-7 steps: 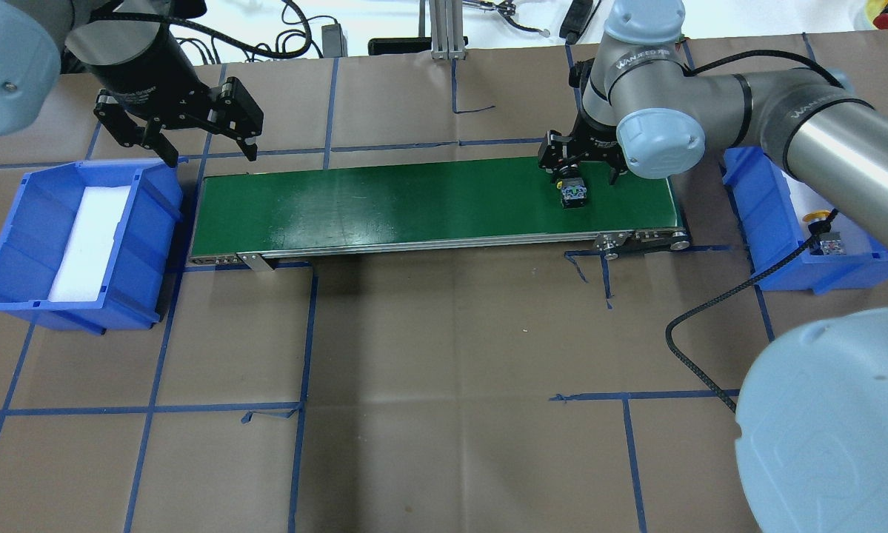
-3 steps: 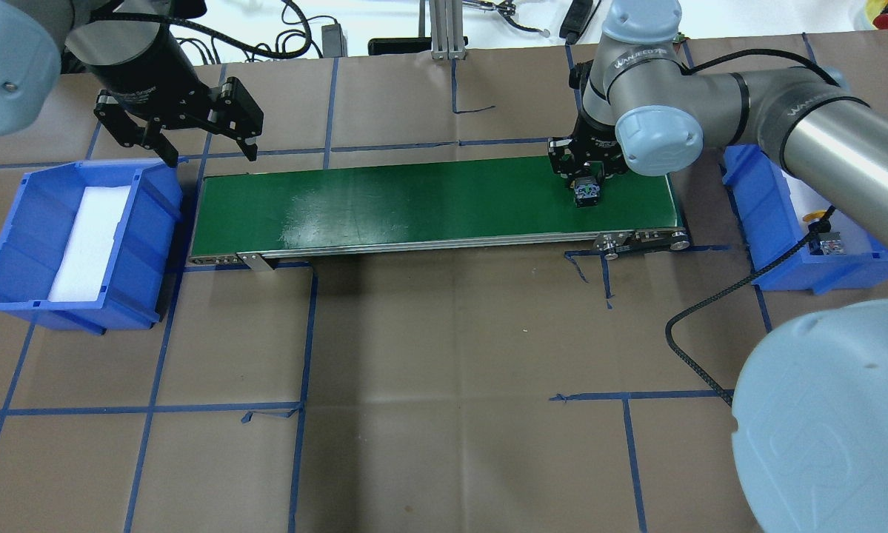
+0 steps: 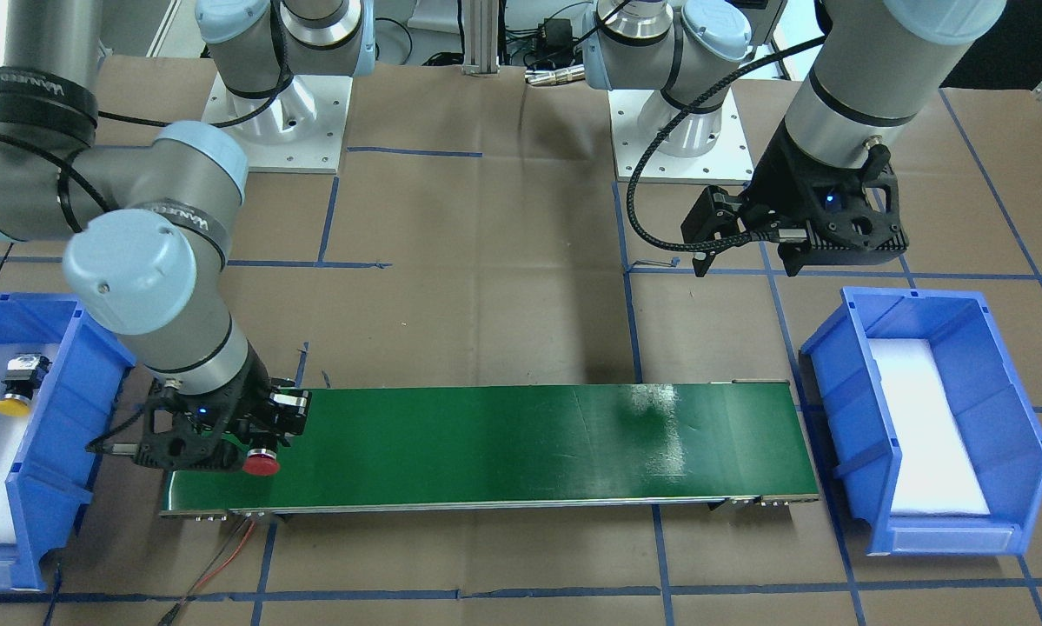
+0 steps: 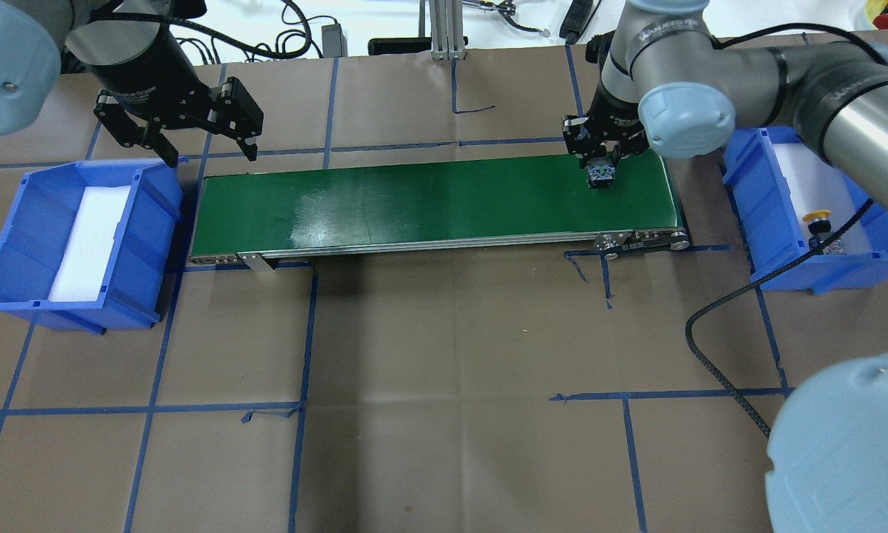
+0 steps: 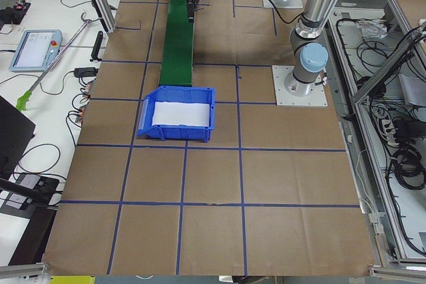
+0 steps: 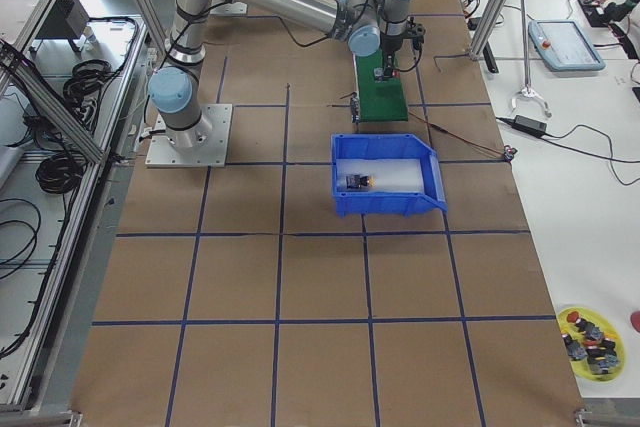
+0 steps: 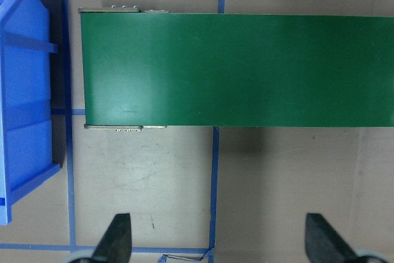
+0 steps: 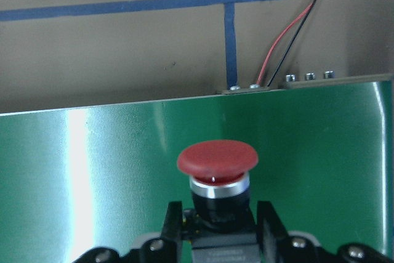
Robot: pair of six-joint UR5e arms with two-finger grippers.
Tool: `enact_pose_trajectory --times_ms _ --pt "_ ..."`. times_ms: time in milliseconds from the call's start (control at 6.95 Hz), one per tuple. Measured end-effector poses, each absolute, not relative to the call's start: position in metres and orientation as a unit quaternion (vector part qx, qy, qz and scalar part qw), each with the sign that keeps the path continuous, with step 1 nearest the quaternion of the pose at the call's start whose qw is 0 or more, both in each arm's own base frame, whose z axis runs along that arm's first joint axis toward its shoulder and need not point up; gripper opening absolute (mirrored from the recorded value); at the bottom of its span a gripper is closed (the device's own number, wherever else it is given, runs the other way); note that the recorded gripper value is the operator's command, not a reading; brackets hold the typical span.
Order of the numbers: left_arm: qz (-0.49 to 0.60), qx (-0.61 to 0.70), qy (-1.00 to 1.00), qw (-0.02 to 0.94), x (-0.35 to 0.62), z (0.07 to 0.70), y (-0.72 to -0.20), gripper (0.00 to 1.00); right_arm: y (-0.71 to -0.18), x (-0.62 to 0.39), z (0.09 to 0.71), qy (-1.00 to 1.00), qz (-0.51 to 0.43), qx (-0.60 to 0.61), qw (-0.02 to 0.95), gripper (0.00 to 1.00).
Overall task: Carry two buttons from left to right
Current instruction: 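Lift the red-capped button and carry it over the right-side bin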
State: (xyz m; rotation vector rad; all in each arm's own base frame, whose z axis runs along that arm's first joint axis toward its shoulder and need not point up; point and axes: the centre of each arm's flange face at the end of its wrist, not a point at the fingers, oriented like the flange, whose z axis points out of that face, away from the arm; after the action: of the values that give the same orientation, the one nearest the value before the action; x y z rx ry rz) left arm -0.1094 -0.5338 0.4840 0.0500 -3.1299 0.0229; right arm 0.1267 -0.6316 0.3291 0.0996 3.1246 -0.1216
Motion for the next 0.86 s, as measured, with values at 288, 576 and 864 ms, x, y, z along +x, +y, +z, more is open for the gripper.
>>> enact_pose_trajectory --times_ms 288,576,864 --pt "0.007 0.016 -1.0 0.006 -0.109 0.483 -0.534 1.0 -0.636 0.014 0.39 0.998 -0.046 0.05 0.003 0.03" --pt "0.007 0.016 -1.0 0.006 -0.109 0.484 -0.534 0.99 -0.635 -0.115 0.418 0.998 -0.055 0.005 -0.013 0.03" --pt "0.007 0.016 -1.0 0.006 -0.109 0.484 -0.534 0.99 -0.641 -0.187 0.381 0.999 -0.039 -0.026 -0.013 0.03"
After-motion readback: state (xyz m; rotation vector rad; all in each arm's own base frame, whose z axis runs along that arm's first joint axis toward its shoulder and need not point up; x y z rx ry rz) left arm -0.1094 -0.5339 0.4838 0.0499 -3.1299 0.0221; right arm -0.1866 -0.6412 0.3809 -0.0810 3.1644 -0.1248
